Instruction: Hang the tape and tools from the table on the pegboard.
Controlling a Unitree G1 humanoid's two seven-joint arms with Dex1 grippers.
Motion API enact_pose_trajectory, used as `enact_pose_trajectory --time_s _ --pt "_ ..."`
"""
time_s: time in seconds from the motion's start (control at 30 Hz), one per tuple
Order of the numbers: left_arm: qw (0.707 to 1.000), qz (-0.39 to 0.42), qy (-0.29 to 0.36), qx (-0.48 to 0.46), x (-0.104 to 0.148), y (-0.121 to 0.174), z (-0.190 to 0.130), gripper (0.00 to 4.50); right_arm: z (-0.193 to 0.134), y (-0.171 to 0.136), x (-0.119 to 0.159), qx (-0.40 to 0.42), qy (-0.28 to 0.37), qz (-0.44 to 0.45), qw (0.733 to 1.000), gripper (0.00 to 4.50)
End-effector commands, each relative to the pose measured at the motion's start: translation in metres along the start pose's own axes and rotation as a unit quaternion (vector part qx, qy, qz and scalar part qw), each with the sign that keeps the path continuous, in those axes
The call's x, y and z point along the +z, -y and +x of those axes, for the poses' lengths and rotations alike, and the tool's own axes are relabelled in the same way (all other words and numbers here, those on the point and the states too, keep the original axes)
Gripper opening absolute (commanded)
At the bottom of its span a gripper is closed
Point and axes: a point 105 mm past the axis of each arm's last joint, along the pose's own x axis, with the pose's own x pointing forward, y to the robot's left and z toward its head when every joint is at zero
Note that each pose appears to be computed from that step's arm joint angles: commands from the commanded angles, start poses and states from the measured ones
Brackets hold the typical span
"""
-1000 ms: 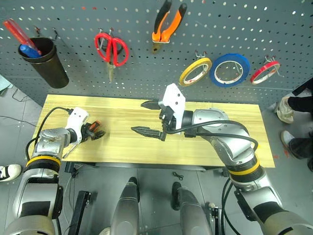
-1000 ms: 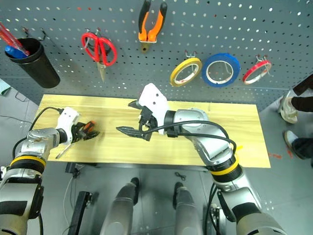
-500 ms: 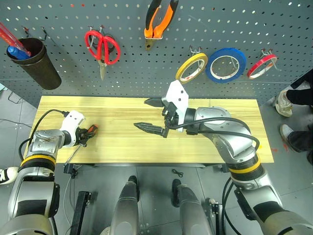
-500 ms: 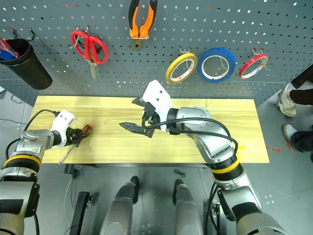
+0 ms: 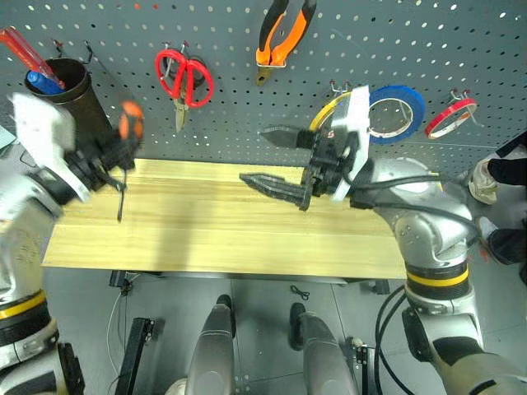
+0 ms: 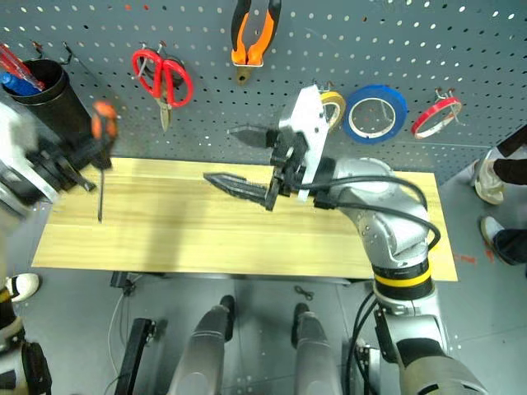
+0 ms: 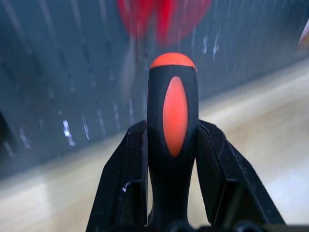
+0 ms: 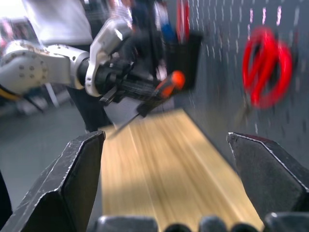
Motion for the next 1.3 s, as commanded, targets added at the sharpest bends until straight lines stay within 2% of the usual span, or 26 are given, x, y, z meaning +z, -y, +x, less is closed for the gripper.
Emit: enact_pose_trajectory --time_s 0.03,0.13,0.27,0.33,0.77,1.03,1.1,1.17,1.3 --pt "0.996 0.021 0.074 0.046 0.048 -0.011 0.003 0.88 0.006 -0.003 0.030 0.013 0.054 -0.008 0.998 4.50" --pt "0.977 0.064 0.152 0.134 0.093 -0.039 0.016 0.88 0.018 0.007 0.055 0.005 0.097 -0.011 0.995 4.50" --pt "0.952 0.096 0.208 0.204 0.120 -0.063 0.025 0.88 0.021 0.015 0.059 -0.014 0.105 -0.021 0.994 4.50" --pt "0.945 0.103 0.230 0.209 0.127 -0.067 0.033 0.88 0.021 0.018 0.058 -0.026 0.104 -0.027 0.994 4.50" --pt "0.941 0.076 0.264 0.199 0.105 -0.075 0.075 0.88 0.010 0.028 0.050 -0.083 0.071 -0.045 0.993 4.50" --pt "0.947 0.067 0.242 0.202 0.083 -0.077 0.085 0.88 0.006 0.032 0.044 -0.102 0.061 -0.047 0.992 4.50" --pt "0.946 0.068 0.245 0.200 0.084 -0.076 0.084 1.91 0.004 0.032 0.042 -0.104 0.055 -0.051 0.992 4.50" --pt "0.944 0.067 0.251 0.205 0.088 -0.077 0.080 2.61 0.002 0.032 0.039 -0.105 0.052 -0.051 0.992 4.50" --pt "0.938 0.069 0.261 0.218 0.097 -0.080 0.070 4.45 0.001 0.033 0.035 -0.106 0.049 -0.050 0.992 4.50"
